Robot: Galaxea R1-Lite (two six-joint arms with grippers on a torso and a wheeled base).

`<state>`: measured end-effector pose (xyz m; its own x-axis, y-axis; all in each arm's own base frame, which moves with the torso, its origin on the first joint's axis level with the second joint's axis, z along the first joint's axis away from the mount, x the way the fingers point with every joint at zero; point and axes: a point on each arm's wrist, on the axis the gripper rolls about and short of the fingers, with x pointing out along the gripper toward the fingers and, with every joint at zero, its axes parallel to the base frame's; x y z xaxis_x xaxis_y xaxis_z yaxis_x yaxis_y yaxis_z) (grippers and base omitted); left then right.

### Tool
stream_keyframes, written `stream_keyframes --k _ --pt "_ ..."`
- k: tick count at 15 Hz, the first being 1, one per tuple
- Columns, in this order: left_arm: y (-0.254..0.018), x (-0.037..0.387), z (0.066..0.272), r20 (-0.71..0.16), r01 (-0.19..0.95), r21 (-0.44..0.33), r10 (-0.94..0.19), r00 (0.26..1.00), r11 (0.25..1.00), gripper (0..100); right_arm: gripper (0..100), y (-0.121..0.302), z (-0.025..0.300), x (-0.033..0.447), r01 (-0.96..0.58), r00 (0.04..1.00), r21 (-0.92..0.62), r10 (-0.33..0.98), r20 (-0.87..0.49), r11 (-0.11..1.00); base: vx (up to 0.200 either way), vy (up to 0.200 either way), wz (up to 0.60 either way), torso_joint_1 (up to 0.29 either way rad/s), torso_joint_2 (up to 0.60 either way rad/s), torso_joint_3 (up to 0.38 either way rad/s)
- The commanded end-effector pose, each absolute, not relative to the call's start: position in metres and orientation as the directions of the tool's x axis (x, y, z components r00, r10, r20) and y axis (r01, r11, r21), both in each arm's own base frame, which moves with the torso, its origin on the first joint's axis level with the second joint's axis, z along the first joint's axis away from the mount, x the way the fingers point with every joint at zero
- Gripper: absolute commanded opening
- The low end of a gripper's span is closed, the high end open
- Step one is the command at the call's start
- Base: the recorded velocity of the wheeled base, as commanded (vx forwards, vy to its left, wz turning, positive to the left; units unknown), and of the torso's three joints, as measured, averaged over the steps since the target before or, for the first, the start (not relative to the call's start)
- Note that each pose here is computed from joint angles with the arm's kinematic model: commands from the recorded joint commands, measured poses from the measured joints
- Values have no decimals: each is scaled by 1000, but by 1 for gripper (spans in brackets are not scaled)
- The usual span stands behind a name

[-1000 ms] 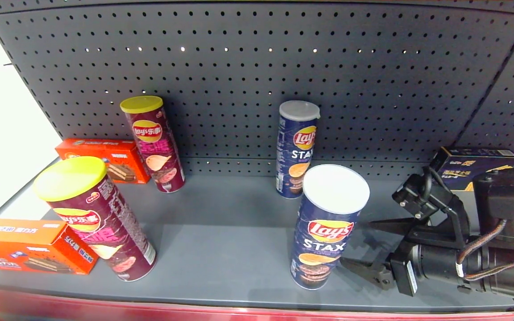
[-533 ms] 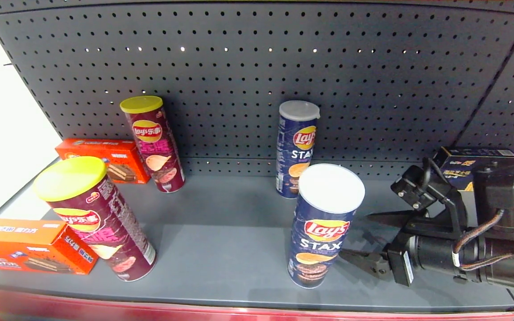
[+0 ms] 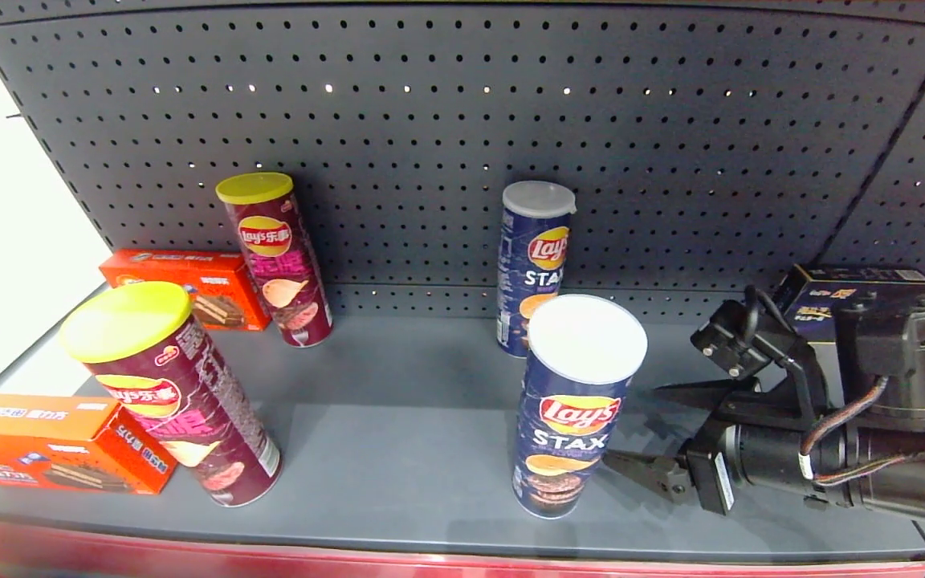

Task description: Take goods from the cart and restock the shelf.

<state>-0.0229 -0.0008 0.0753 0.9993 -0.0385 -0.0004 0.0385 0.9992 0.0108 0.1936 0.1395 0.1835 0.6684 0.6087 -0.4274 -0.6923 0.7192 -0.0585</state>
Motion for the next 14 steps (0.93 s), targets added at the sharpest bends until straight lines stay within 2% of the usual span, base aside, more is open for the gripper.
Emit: stream_keyframes --k 1,14 --pt "-1 -23 75 -2 38 11 -38 999 999 100 100 141 183 193 -697 664 -58 613 -429 715 0 0 0 0 0 0" --pt "-1 -23 75 -2 38 12 -38 999 999 100 100 149 184 199 -707 655 -59 622 -429 704 0 0 0 0 0 0"
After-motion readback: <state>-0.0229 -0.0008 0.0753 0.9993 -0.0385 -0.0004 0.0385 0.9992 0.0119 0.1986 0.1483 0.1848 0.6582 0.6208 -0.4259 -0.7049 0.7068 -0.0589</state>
